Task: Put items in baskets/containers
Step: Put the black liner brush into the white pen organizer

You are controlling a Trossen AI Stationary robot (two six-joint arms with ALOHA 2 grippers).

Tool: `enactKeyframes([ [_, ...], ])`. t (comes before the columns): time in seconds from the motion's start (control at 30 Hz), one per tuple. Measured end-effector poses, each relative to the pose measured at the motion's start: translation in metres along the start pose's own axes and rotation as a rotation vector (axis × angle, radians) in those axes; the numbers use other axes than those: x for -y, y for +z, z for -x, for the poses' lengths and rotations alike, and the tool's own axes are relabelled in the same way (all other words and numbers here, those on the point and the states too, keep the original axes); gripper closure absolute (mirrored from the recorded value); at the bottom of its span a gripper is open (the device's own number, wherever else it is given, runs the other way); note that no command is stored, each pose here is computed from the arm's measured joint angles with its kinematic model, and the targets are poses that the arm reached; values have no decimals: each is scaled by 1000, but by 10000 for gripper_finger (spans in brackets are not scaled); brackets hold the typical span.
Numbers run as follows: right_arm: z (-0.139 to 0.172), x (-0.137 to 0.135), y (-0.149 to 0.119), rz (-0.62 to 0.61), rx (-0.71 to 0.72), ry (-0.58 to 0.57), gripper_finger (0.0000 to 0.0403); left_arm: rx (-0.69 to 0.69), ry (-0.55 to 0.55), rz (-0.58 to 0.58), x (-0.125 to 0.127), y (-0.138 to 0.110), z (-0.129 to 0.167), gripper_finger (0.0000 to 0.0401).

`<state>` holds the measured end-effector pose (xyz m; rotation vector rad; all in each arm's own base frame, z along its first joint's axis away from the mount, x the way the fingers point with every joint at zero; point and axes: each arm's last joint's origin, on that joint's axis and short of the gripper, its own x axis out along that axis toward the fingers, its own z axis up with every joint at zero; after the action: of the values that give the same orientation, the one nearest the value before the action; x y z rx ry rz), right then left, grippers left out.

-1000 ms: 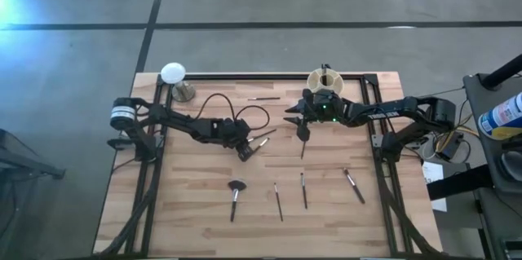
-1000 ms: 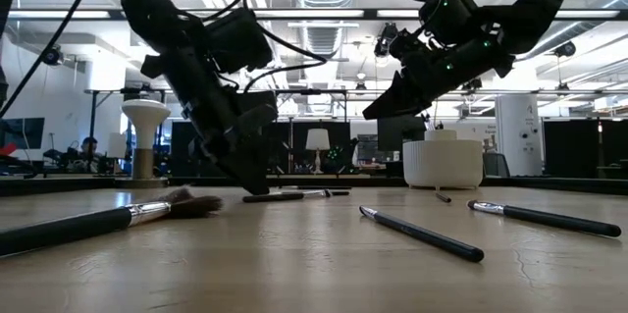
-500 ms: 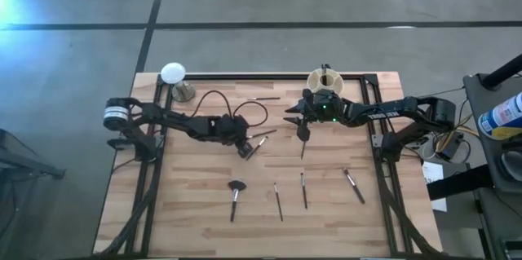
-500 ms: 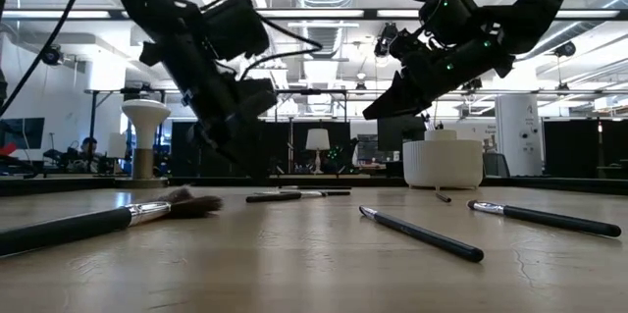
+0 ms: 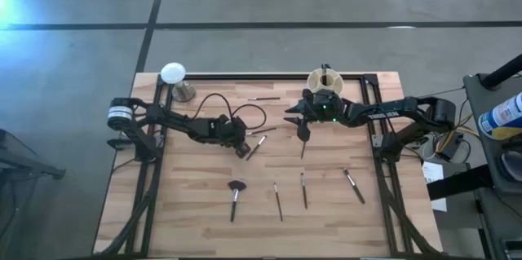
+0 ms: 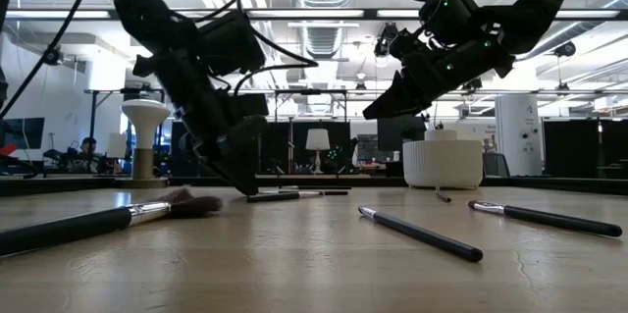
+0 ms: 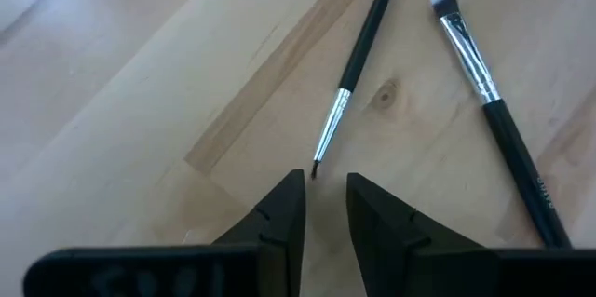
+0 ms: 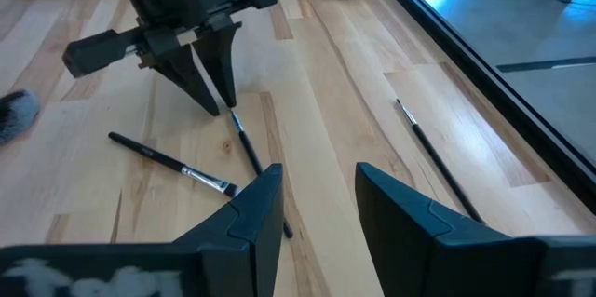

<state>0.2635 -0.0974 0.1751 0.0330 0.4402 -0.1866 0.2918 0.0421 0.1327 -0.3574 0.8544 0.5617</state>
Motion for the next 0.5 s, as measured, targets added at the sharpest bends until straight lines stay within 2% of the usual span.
enactKeyframes([
  [0.27, 0, 0, 0, 0, 0, 0, 275, 41, 8, 25, -6, 16, 2, 320],
  [0.5, 0, 0, 0, 0, -1, 0, 275, 3, -69, -35, -8, 14, -1, 320],
])
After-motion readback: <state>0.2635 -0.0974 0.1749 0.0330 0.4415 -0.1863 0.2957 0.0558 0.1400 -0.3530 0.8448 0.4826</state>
